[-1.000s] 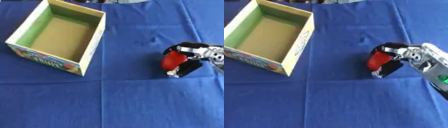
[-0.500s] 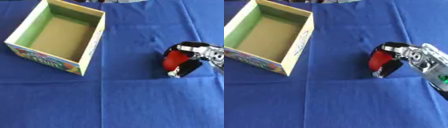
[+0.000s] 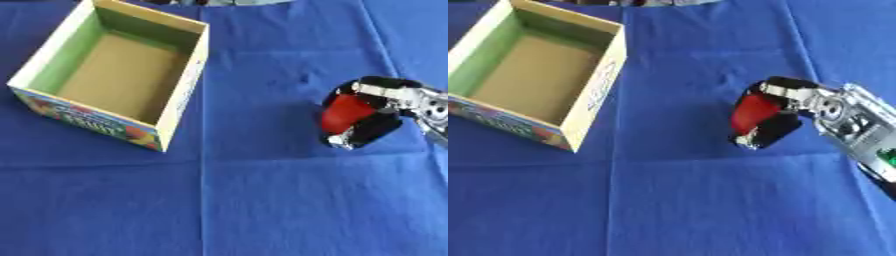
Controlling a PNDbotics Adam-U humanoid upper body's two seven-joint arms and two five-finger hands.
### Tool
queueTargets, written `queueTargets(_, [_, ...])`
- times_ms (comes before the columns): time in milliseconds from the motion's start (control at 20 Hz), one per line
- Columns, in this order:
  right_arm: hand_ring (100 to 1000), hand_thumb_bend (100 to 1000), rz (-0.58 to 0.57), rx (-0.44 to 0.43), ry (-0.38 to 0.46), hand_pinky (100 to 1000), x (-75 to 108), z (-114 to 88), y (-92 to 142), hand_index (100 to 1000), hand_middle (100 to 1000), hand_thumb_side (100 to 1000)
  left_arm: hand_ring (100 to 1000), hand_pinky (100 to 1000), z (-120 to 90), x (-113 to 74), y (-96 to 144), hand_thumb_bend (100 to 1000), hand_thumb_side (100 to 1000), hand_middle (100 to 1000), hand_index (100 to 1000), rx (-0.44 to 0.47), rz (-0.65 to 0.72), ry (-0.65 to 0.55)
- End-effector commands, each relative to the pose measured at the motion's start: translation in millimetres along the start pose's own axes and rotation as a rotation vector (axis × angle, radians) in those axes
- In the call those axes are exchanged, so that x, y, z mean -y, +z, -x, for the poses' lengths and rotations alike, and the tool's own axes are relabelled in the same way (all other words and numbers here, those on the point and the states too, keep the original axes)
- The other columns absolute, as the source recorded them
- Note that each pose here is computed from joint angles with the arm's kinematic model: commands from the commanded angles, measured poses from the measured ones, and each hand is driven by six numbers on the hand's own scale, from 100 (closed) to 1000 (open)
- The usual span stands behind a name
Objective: Pick up objects on the table and place them in the box.
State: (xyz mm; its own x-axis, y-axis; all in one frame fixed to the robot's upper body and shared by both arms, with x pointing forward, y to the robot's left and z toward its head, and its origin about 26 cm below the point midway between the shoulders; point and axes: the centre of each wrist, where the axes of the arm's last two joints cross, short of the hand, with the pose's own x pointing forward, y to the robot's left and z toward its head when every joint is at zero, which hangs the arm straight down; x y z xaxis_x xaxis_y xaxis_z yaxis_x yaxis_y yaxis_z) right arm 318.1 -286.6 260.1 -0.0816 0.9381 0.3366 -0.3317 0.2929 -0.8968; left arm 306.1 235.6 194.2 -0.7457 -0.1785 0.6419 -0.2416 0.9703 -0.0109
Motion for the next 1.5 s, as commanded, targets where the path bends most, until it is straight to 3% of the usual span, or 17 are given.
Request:
queueTargets(50, [528,100,0.074,0.011,0.043,344,18.9,-8,15,671,616,337,882,603,-6,0.5,-2,100,986,830,720,0.022,0.003,0.010])
queueTargets(400, [521,100,0.190,0.075,0.147,339,42.1,-32,33,600,588,393,882,602,-5,-0.4,-1,100,986,830,718,0.017,0.005,0.005])
queueTargets(650, [512,100,0.289,0.194,0.216,331,67.1,-70,47,567,556,383,882,603,-5,-1.1,0,100,985,830,718,0.011,0.014,-0.001])
queueTargets(1000, [510,100,0.314,0.280,0.268,329,92.7,-116,28,552,557,373,881,602,-4,-2.5,1,100,984,829,717,0.006,0.019,-0.010])
queueTargets(1050, [509,100,0.314,0.288,0.276,329,95.5,-121,24,551,557,598,881,602,-4,-2.5,1,100,1000,830,716,0.006,0.020,-0.011])
queueTargets(1100, [509,100,0.318,0.296,0.282,329,98.2,-126,20,551,557,372,881,602,-4,-2.4,1,100,983,829,716,0.007,0.021,-0.011])
queueTargets(1500, [502,100,0.337,0.330,0.301,323,114.1,-172,-23,550,549,368,881,602,-7,1.2,-3,100,982,829,715,0.021,0.033,0.002])
